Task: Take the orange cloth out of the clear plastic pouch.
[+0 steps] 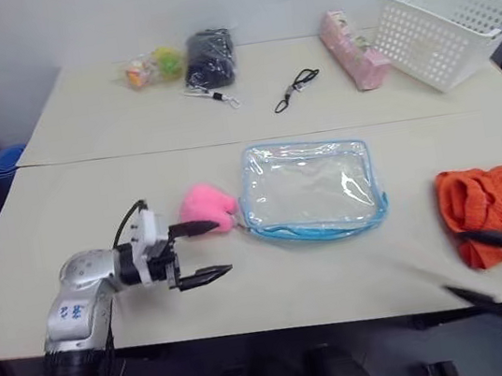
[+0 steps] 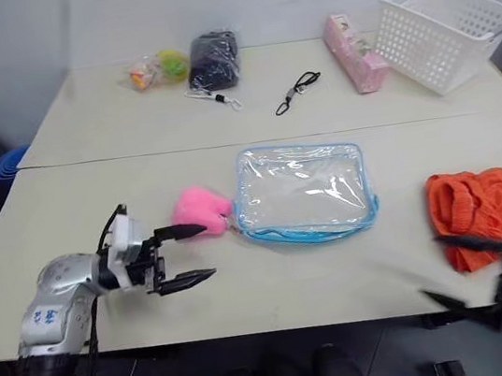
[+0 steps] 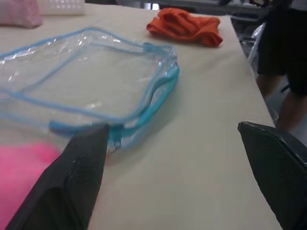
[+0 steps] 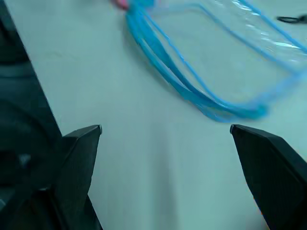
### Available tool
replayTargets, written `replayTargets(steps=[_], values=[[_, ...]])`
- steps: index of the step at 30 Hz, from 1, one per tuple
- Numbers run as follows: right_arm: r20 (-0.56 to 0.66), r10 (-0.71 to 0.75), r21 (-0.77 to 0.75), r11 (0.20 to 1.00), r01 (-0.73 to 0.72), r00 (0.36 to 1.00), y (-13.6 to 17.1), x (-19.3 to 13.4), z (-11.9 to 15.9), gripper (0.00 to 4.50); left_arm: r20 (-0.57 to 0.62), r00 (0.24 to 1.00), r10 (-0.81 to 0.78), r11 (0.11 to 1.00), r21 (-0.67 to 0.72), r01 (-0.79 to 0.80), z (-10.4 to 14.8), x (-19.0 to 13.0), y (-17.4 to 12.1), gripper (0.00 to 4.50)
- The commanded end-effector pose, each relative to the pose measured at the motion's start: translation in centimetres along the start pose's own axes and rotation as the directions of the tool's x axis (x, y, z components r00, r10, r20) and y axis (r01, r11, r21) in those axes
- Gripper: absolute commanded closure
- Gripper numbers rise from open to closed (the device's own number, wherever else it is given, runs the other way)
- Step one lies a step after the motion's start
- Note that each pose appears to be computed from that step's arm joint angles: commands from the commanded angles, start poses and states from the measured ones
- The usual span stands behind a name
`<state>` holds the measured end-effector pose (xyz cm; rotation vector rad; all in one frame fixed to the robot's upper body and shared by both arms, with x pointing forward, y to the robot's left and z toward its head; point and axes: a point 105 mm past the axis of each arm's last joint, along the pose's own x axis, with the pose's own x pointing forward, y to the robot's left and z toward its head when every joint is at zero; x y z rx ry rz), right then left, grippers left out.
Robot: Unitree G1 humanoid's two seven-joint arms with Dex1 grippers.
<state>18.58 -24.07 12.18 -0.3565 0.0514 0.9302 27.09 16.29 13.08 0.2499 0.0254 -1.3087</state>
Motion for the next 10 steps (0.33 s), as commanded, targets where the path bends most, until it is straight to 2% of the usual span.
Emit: replayTargets(steps=[1,6,10], values=[[0.043,0.053,-0.071,0.996,-0.05,0.998,1.3,2.2,0.3,0.0,-0.107,0.992,0.066,0.996,0.069,-0.059,-1.0,-3.4,-0.8,0.05],[0.035,0.121,-0.139,0.983,-0.115,0.992,3.2,4.3,-1.7,0.0,-0.241,0.962,0.127,0.988,0.115,-0.102,-3.6,-6.9,-2.8,0.05],[0.031,0.038,-0.153,0.988,-0.032,0.999,2.0,3.8,-2.7,0.0,-0.187,0.948,0.259,0.96,0.153,-0.232,-3.7,-7.1,-2.6,0.05]])
